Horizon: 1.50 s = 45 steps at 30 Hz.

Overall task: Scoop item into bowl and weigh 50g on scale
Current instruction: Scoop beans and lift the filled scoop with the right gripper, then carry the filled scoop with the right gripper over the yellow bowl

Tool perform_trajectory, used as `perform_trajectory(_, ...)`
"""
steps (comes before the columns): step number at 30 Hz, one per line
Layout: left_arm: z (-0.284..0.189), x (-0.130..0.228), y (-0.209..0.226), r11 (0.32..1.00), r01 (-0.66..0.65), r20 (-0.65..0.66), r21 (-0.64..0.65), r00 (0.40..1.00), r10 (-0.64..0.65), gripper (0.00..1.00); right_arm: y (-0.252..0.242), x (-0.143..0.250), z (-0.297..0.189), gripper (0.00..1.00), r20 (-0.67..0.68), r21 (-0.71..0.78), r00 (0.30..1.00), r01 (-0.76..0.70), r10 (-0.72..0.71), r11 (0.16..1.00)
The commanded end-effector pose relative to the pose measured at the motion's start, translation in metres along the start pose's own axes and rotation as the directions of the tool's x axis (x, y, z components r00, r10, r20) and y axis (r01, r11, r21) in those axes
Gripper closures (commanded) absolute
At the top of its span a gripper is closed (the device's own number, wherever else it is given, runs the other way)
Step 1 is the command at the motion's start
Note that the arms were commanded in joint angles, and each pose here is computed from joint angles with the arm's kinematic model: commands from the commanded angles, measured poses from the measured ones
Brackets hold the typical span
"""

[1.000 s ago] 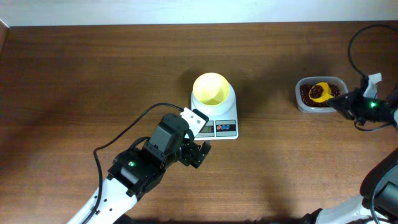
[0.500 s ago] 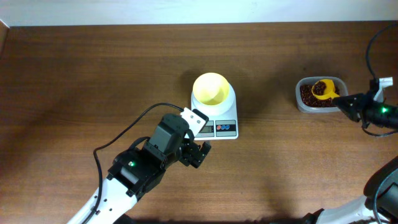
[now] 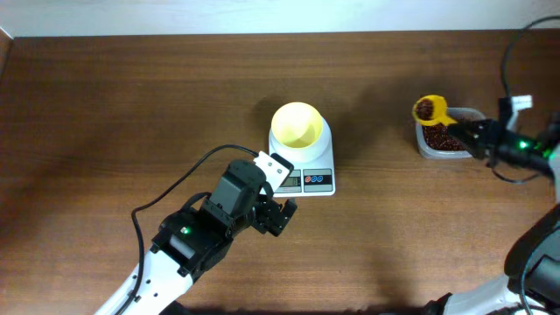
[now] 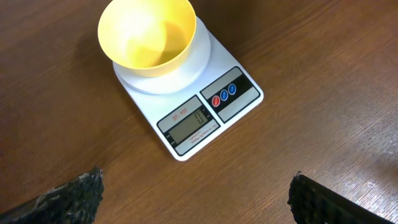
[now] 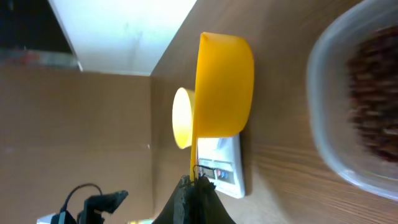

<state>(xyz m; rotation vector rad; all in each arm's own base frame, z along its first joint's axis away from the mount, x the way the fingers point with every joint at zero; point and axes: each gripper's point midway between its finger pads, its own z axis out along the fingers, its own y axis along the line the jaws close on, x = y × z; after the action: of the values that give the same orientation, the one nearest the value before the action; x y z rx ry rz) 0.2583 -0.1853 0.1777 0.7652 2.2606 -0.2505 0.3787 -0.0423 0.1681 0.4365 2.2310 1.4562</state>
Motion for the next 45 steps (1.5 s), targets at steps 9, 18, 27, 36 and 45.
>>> perform_trajectory(9, -0.001, 0.002, 0.003, 1.000, 0.016, 0.001, -0.010, 1.000, -0.016, 0.01, 0.054, 0.045, 0.099, 0.96, -0.234, -0.125, 0.963, 0.111, -0.137, 0.986)
perform_trajectory(18, -0.001, 0.002, 0.003, 1.000, 0.016, 0.001, -0.010, 1.000, -0.016, 0.01, 0.084, 0.069, 0.146, 0.96, -0.306, -0.183, 0.922, 0.187, -0.237, 0.965)
perform_trajectory(27, -0.001, 0.002, 0.003, 1.000, 0.016, 0.001, -0.010, 1.000, -0.016, 0.01, 0.089, 0.085, 0.185, 0.96, -0.315, -0.146, 0.868, 0.356, -0.385, 0.923)
perform_trajectory(36, -0.001, 0.002, 0.003, 1.000, 0.016, 0.001, -0.010, 1.000, -0.016, 0.01, 0.077, 0.088, 0.200, 0.96, -0.306, -0.108, 0.745, 0.592, -0.593, 0.799)
perform_trajectory(45, -0.001, 0.002, 0.003, 1.000, 0.016, 0.001, -0.010, 1.000, -0.016, 0.01, 0.078, 0.088, 0.201, 0.96, -0.247, -0.208, 0.490, 0.816, -0.836, 0.540)
